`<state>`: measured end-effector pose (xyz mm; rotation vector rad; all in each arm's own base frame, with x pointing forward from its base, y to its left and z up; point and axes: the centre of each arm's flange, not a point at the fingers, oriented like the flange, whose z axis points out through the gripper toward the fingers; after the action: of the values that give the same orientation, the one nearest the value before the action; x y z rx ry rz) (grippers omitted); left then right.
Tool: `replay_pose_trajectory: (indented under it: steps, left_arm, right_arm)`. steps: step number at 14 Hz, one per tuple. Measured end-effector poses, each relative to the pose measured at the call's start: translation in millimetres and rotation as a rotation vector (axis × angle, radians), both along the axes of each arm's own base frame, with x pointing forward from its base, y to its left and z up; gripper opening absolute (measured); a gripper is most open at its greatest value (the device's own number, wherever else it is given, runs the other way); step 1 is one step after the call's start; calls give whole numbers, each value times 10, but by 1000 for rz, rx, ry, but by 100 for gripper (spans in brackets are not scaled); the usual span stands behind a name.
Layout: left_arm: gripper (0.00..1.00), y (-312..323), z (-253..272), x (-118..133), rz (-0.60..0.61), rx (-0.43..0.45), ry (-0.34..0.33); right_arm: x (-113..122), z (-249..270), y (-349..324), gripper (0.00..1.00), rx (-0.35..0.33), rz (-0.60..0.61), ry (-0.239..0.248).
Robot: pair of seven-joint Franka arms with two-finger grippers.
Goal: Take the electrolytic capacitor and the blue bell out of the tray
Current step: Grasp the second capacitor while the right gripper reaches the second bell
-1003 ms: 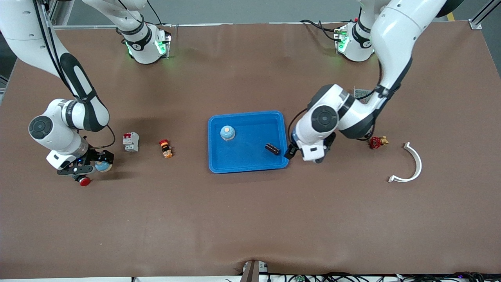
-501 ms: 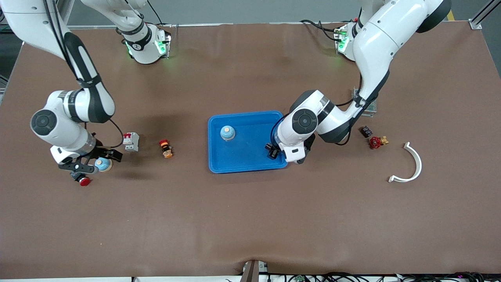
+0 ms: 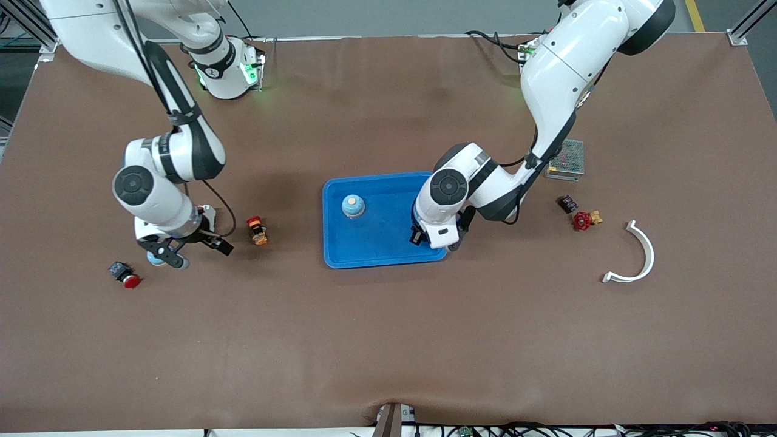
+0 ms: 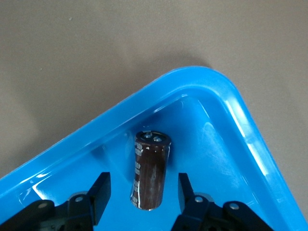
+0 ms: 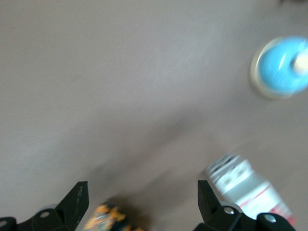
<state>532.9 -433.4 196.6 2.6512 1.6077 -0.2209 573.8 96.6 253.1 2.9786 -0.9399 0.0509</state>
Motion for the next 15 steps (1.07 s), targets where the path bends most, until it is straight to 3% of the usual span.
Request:
replay_pose_trajectory:
  steps: [3,5,7,10,15]
  left_arm:
    - [29,27,-24,19,1,3,1]
    - [29,27,-25,19,1,4,0]
    - [29,26,-24,20,0,4,0]
    - [29,14,29,66,1,-4,-13]
    - [29,24,441,287,-34,-21,-68]
  right_arm:
    - [-38,66,338,100,33,-150,-12]
    - [-69,165,513,100,68,-263,-19]
    - [-119,249,677,100,76,-296,-18]
    - [-243,283,898,100,66,-326,32]
    - [-565,324,1653,100,65,-459,40]
